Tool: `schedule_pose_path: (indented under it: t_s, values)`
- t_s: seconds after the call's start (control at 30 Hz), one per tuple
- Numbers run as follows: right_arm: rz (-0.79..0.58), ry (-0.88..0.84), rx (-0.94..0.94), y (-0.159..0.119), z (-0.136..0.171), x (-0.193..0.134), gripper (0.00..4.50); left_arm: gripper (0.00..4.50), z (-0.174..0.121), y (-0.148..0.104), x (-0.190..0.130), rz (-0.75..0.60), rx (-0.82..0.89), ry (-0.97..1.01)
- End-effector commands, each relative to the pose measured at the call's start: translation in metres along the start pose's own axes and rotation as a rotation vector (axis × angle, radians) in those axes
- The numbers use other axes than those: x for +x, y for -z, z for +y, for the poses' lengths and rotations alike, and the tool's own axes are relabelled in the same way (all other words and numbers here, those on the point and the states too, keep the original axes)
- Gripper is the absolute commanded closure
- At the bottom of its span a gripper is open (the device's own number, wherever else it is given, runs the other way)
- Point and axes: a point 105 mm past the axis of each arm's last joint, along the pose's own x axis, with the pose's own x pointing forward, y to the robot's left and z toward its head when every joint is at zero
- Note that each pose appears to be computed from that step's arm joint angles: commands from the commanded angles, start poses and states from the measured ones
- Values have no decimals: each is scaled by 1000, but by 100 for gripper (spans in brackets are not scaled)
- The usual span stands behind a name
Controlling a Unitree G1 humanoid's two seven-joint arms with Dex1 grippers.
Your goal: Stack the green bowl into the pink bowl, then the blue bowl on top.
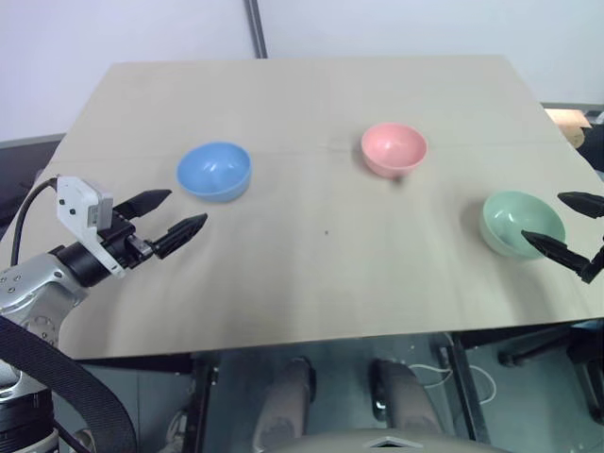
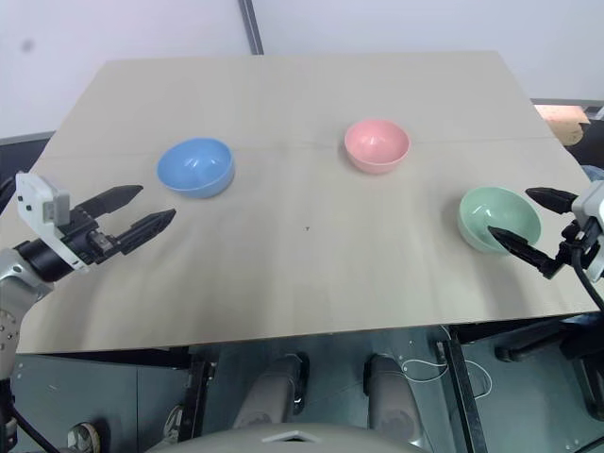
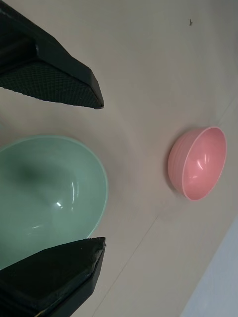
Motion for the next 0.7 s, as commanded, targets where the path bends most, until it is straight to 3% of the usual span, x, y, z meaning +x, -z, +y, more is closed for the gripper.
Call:
schedule_pose_path:
  t_s: [0.03,0.43,0.7]
  values:
    - [-35,4,-39,-17,-2,2,0,15,0,-11,-3,-27,11,19]
    - [-73,-38,31,-21,20,40,0,15,-26,-26,17,-118,15,162]
    - [13,-14,33,-11,25,66,0,15,-48,-28,30,-162,9,231]
